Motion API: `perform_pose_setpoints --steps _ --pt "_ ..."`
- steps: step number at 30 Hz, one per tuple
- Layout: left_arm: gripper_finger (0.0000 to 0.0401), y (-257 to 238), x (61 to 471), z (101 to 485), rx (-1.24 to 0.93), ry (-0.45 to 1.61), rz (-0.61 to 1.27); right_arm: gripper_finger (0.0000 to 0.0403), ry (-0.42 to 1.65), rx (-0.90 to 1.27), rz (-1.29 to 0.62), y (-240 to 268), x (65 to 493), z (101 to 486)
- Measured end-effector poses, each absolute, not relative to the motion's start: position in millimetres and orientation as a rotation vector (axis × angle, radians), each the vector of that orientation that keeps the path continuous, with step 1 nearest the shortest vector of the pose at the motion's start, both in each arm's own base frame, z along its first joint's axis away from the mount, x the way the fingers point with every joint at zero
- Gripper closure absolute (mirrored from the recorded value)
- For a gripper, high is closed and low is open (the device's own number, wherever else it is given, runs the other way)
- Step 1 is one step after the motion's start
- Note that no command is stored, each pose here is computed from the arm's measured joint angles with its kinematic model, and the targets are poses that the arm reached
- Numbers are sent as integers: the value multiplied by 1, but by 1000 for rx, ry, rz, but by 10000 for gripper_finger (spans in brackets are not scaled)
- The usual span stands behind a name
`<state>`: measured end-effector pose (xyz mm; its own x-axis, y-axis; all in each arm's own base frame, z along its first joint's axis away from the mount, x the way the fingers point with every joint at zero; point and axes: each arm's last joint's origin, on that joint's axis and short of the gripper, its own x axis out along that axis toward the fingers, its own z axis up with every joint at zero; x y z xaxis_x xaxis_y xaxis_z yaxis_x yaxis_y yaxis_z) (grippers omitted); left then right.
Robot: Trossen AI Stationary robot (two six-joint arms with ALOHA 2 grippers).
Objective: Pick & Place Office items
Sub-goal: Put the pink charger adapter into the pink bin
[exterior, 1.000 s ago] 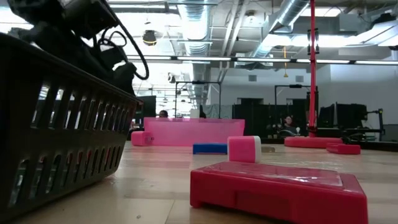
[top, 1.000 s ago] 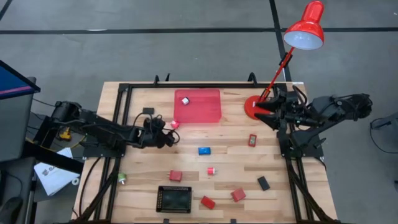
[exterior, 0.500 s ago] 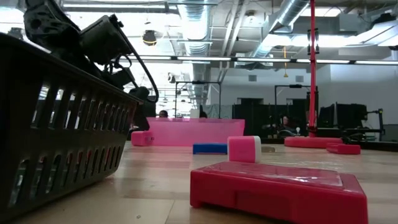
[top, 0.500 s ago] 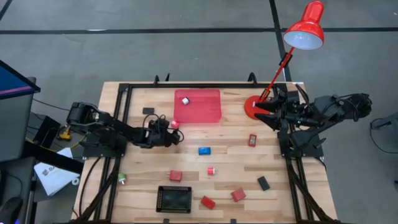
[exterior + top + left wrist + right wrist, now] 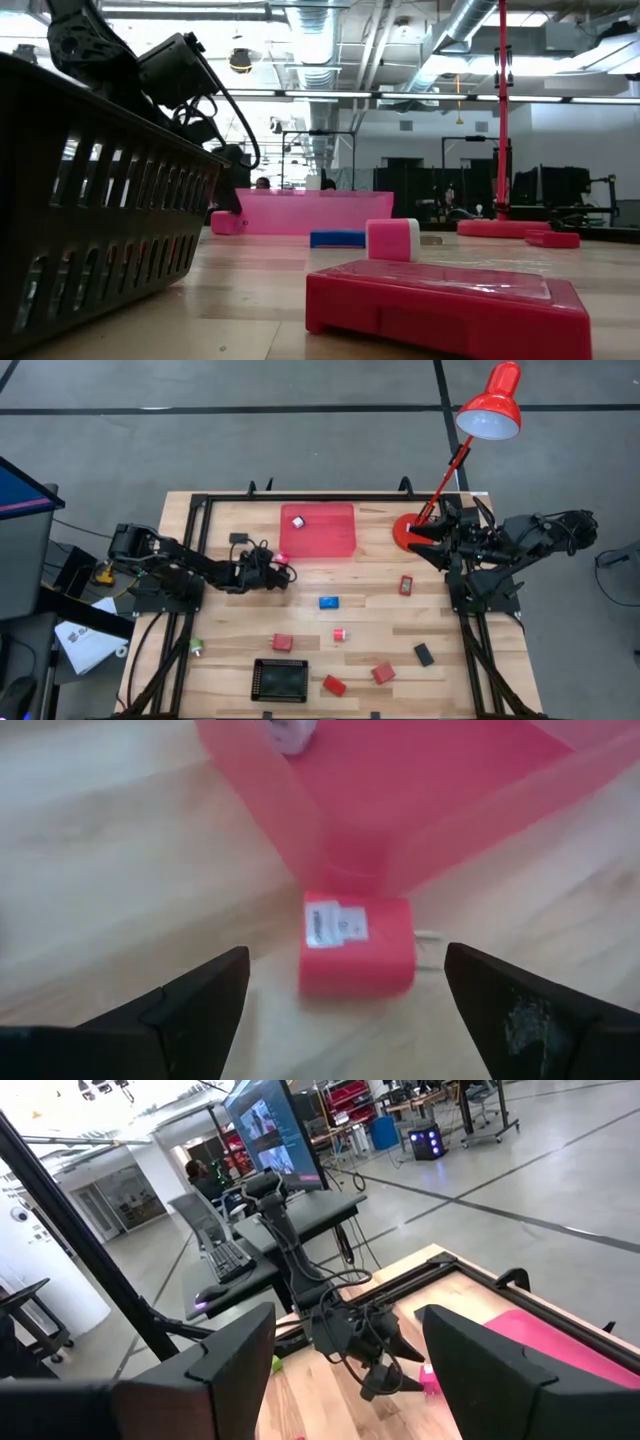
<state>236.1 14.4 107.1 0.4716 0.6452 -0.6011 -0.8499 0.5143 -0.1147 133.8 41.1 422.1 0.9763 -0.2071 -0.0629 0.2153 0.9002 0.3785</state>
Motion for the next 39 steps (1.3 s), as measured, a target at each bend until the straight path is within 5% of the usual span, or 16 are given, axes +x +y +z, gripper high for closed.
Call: perform_pose_setpoints --steps 23,39 --pt "178 34 239 101 -525 556 947 154 26 395 -180 46 132 422" --pt "174 5 240 117 -652 525 796 154 17 403 -179 46 132 423"
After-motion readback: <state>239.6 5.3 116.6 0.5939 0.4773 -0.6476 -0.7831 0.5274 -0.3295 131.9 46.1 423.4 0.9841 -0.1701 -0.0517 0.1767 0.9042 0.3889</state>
